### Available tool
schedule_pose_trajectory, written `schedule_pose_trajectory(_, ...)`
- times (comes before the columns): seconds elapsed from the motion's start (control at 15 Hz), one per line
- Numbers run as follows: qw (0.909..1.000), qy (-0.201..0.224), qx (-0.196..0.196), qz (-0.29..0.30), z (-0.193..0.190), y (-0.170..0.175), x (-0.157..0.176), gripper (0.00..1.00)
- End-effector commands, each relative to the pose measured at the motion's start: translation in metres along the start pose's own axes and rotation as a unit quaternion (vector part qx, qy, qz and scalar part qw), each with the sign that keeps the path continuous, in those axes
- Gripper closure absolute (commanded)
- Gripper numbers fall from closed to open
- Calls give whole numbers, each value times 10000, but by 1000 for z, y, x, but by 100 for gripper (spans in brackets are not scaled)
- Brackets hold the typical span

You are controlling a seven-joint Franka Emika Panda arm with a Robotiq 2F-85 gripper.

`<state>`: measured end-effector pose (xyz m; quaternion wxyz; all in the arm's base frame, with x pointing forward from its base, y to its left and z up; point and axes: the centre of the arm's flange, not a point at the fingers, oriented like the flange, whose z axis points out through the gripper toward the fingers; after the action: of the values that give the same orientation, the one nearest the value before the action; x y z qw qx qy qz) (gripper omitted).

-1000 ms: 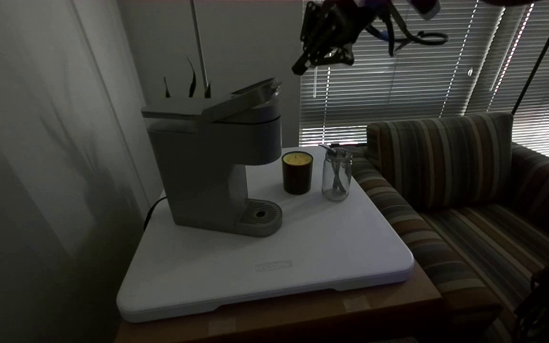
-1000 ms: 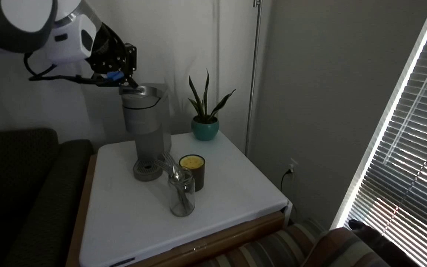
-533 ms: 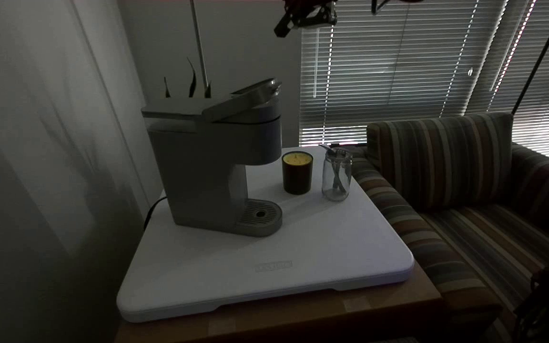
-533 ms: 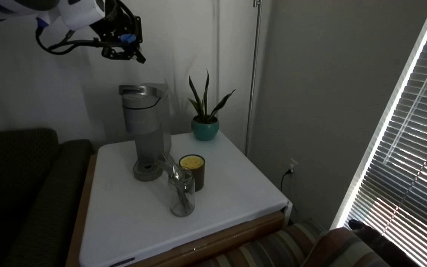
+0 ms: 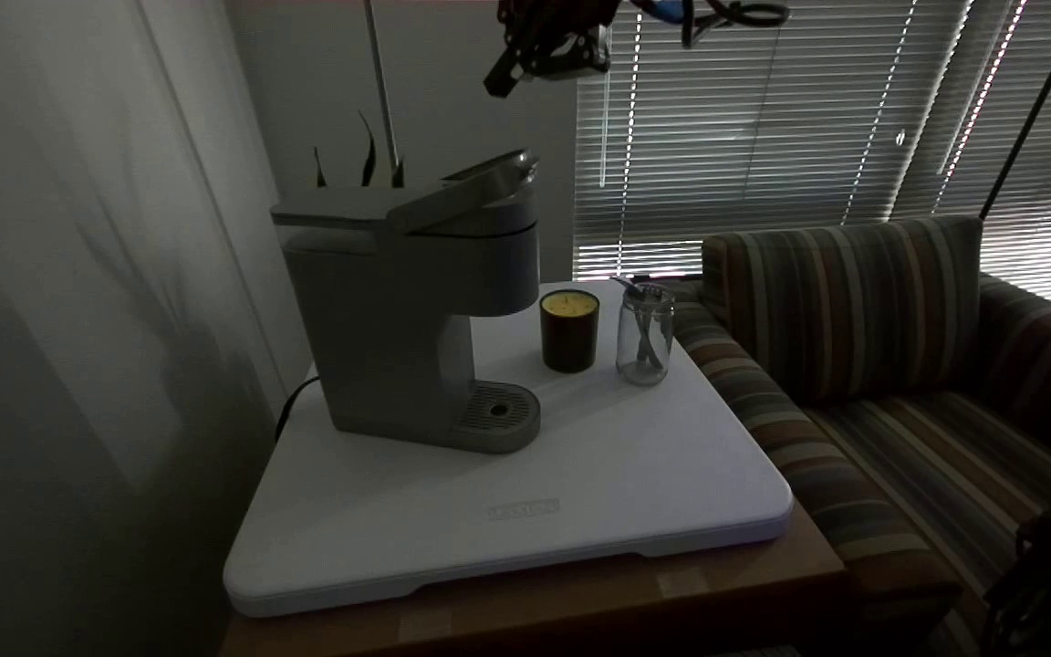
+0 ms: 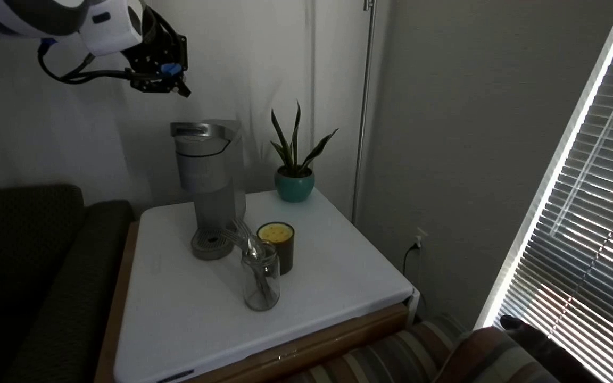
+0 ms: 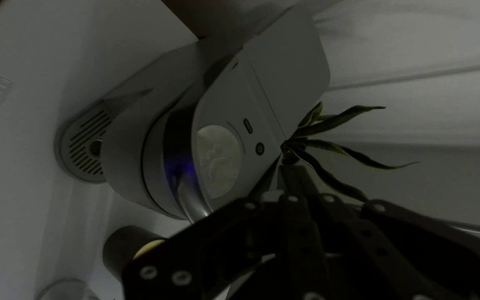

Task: Close the coffeemaker then open it

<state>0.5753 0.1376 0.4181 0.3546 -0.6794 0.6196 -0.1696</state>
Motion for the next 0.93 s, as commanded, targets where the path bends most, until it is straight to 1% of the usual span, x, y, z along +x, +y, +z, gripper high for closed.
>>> schedule_pose_trajectory(0.0, 9997, -143, -169, 74, 25, 9, 3, 100)
schedule_pose_trajectory(0.53, 9977, -242, -499, 394, 50, 40, 20, 100)
schedule_pose_trajectory(0.87, 9969, -256, -494, 552, 47, 51, 23, 100)
